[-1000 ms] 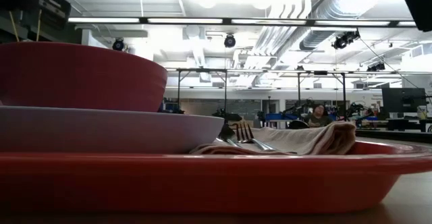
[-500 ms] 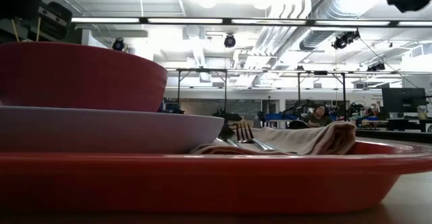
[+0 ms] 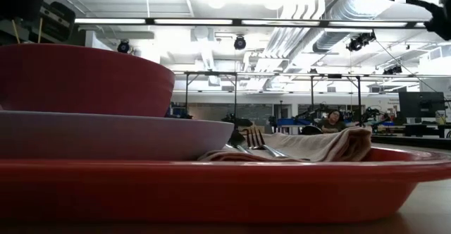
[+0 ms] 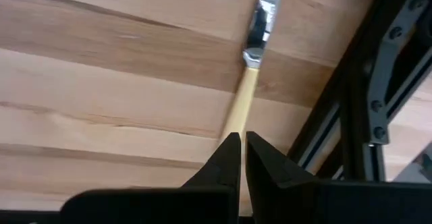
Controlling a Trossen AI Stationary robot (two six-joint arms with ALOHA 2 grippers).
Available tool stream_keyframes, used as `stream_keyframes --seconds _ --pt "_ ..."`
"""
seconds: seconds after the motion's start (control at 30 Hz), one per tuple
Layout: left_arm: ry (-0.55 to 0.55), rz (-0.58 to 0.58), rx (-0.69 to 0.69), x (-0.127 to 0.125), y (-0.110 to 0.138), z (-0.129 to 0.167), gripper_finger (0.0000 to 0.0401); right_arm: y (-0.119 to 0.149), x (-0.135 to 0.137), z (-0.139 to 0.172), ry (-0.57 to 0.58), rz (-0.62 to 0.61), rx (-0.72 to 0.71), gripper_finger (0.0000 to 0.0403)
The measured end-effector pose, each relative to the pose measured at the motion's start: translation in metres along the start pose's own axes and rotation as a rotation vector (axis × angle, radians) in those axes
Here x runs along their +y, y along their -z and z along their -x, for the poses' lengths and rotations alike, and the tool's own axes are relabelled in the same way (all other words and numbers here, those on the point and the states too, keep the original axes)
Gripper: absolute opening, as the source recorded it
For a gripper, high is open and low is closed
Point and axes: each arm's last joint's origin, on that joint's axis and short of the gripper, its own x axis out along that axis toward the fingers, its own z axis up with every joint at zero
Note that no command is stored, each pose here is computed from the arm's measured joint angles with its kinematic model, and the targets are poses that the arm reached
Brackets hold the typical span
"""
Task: Set up tray
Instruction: Put the yellow table knife to the right of the blue fork on the red tray
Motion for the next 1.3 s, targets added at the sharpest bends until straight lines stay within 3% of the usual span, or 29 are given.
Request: stream_keyframes --seconds 0.27,0.8,1.3 --pt "0.000 0.004 -0.001 0.000 0.000 0.000 0.0049 -0.003 -0.003 -0.013 0.033 -0.020 0.044 0.0017" --pt "-0.001 0.022 0.003 0.000 0.000 0.000 0.0049 0.000 -0.003 -0.016 0.008 0.016 -0.002 0.0116" --pt "-0.001 0.022 0.007 0.000 0.001 0.000 0.0049 -0.003 -0.006 -0.030 0.014 -0.006 0.029 0.0124"
